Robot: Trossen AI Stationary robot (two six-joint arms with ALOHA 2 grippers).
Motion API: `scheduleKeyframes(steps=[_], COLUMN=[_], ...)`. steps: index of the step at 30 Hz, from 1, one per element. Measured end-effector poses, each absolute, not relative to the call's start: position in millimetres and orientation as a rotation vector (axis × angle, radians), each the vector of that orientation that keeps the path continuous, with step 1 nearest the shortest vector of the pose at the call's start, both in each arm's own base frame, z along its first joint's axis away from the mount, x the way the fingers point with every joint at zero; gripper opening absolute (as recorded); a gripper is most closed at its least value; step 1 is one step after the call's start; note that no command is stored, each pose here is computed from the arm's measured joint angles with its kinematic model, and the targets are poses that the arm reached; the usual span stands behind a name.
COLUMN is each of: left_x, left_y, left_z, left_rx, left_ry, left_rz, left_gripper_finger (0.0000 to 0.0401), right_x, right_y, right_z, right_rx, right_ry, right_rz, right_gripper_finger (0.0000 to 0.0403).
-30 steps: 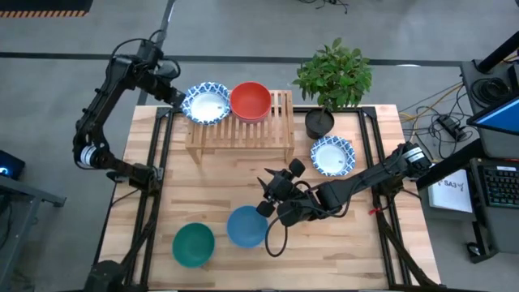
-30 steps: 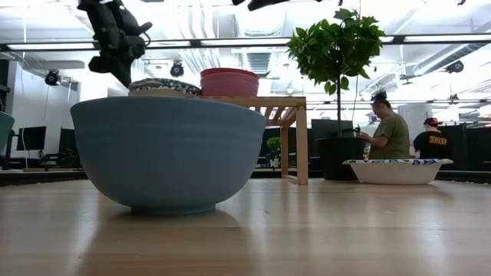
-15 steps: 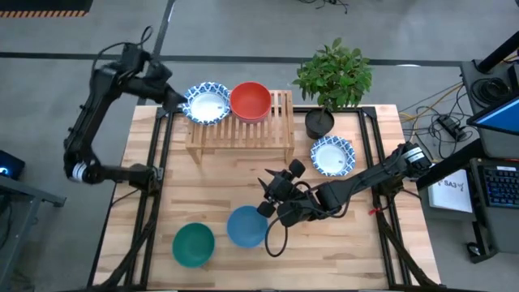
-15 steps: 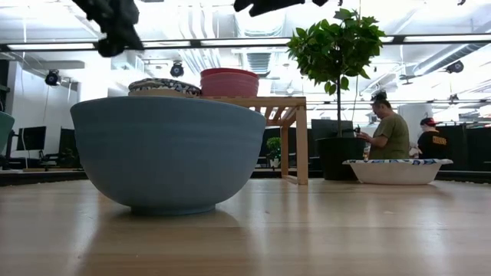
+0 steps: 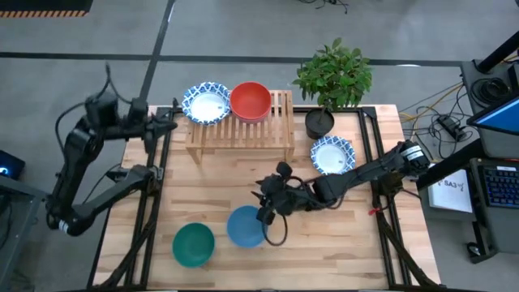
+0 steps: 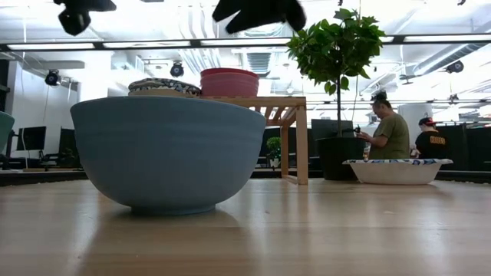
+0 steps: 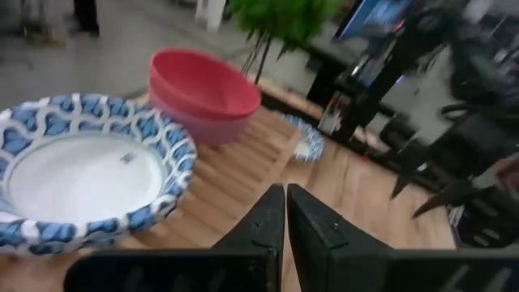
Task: Place and stack bowls onto a shelf
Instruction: Stack the blue bowl on top of the orange bowl on the shelf
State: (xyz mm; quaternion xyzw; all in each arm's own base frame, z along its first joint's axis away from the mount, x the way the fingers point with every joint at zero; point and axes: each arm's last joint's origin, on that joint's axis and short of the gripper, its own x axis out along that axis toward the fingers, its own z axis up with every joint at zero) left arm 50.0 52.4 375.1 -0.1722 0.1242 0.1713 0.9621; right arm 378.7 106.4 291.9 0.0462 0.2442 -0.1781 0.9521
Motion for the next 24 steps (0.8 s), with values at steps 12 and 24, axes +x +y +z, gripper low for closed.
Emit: scheduleKeyframes(steps=[12, 24], left_x=[54, 93], left_y=[47, 73], left_z=[365, 350], left_rx=[-0.229, -0.271], left_ry=[-0.174, -0.230], left_rz=[0.009, -0.188], left_gripper_finger=[0.0000, 0.0000], right_x=[387, 388], right_y=[83, 83], right_z=[290, 286], right_rx=[0.172, 0.181], right_ry=[0.564, 0.580], right_rz=[-0.225, -0.230], right_gripper_finger=[0.0150, 0.0150])
